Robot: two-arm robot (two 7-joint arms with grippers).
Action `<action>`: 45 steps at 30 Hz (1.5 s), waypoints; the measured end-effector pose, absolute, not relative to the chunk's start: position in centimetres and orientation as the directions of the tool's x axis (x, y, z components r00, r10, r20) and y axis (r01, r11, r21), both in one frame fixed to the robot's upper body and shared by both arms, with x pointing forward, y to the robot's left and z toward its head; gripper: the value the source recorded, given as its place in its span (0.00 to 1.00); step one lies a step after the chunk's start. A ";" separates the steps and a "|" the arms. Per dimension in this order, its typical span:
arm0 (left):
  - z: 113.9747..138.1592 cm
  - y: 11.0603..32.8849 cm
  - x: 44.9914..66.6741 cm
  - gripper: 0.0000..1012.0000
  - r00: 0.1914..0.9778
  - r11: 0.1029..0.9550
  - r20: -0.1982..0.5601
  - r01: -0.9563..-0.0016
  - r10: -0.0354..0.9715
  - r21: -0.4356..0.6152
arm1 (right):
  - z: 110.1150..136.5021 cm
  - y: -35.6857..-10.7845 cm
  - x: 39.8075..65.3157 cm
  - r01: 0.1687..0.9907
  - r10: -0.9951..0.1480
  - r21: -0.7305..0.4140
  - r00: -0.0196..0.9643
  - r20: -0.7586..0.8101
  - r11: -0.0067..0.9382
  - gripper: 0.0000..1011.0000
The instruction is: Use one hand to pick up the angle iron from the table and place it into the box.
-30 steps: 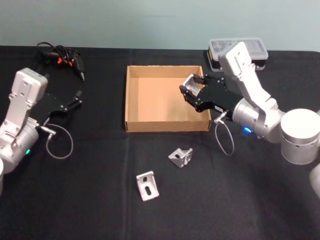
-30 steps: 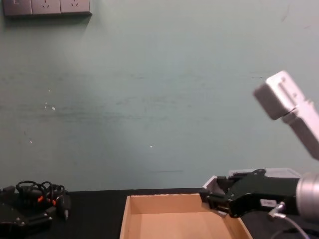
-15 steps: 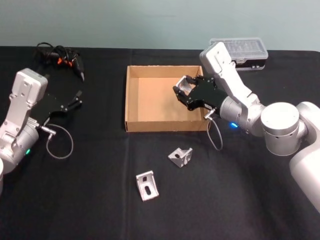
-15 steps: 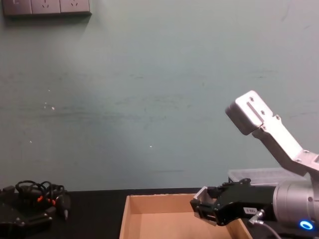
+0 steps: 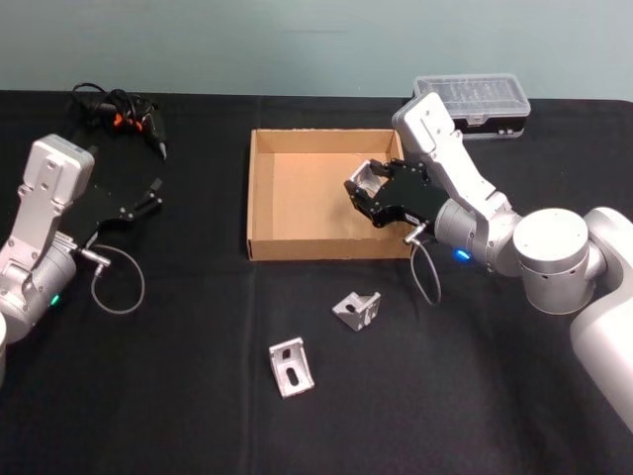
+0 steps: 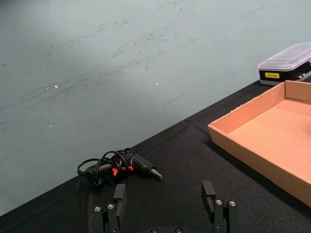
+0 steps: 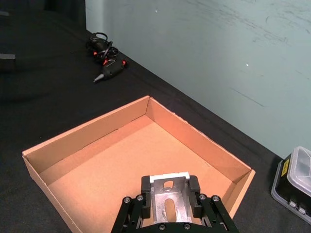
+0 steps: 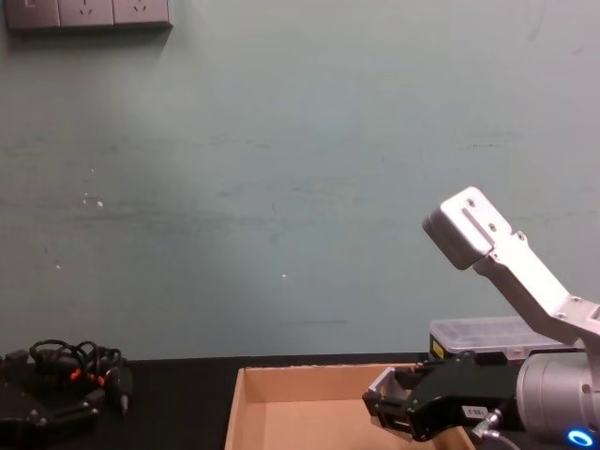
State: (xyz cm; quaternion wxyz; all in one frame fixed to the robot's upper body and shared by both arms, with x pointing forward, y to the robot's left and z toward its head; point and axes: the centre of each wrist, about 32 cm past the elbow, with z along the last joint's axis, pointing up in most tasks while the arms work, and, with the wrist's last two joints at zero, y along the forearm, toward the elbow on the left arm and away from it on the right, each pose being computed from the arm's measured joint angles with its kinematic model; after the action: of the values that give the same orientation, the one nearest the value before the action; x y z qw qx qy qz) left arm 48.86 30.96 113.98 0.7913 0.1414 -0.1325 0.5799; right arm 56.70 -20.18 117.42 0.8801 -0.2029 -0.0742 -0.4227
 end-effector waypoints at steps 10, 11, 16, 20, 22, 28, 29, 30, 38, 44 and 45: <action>114.0 31.0 48.9 1.00 0.292 0.287 0.374 -0.955 0.880 0.070 | 117.3 -20.2 56.5 0.771 -0.711 -0.312 0.635 0.303 0.555 0.45; 114.0 31.0 48.9 1.00 0.292 0.287 0.374 -0.955 0.880 0.070 | 117.3 -20.2 56.5 0.771 -0.711 -0.312 0.635 0.303 0.555 0.46; 114.0 31.0 48.9 1.00 0.292 0.287 0.374 -0.955 0.880 0.070 | 117.4 -20.2 56.4 0.772 -0.713 -0.313 0.633 0.303 0.553 0.60; 114.0 31.0 48.9 1.00 0.292 0.287 0.374 -0.955 0.880 0.070 | 117.5 -20.3 56.4 0.774 -0.714 -0.311 0.631 0.304 0.552 0.72; 114.0 31.0 48.9 1.00 0.292 0.287 0.374 -0.955 0.880 0.070 | 117.6 -20.3 56.3 0.775 -0.715 -0.307 0.629 0.304 0.551 0.78; 114.0 31.0 48.9 1.00 0.292 0.287 0.374 -0.955 0.880 0.070 | 118.0 -20.5 55.7 0.780 -0.722 -0.275 0.625 0.297 0.562 0.93; 114.0 31.0 48.9 1.00 0.292 0.287 0.374 -0.955 0.880 0.070 | 118.1 -20.6 55.5 0.780 -0.723 -0.269 0.625 0.296 0.564 0.97; 114.0 31.0 48.9 1.00 0.292 0.287 0.374 -0.955 0.880 0.070 | 118.2 -20.7 55.4 0.781 -0.724 -0.262 0.624 0.295 0.567 0.99; 114.0 31.0 48.9 1.00 0.292 0.287 0.374 -0.955 0.880 0.070 | 119.1 -22.7 52.3 0.793 -0.743 -0.184 0.609 0.277 0.581 0.99; 114.0 31.0 48.9 1.00 0.292 0.287 0.374 -0.955 0.880 0.070 | 119.8 -24.5 49.5 0.798 -0.755 -0.133 0.600 0.263 0.588 0.99; 114.0 31.0 48.9 1.00 0.292 0.287 0.374 -0.955 0.880 0.070 | 120.1 -25.0 48.7 0.799 -0.757 -0.121 0.599 0.260 0.590 0.99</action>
State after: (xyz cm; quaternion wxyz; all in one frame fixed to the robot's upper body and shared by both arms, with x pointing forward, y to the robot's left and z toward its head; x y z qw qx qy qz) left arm 48.86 30.97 113.98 0.7913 0.1415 -0.1324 0.5799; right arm 48.67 -25.02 120.06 0.8869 -0.1129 -0.0909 -0.4386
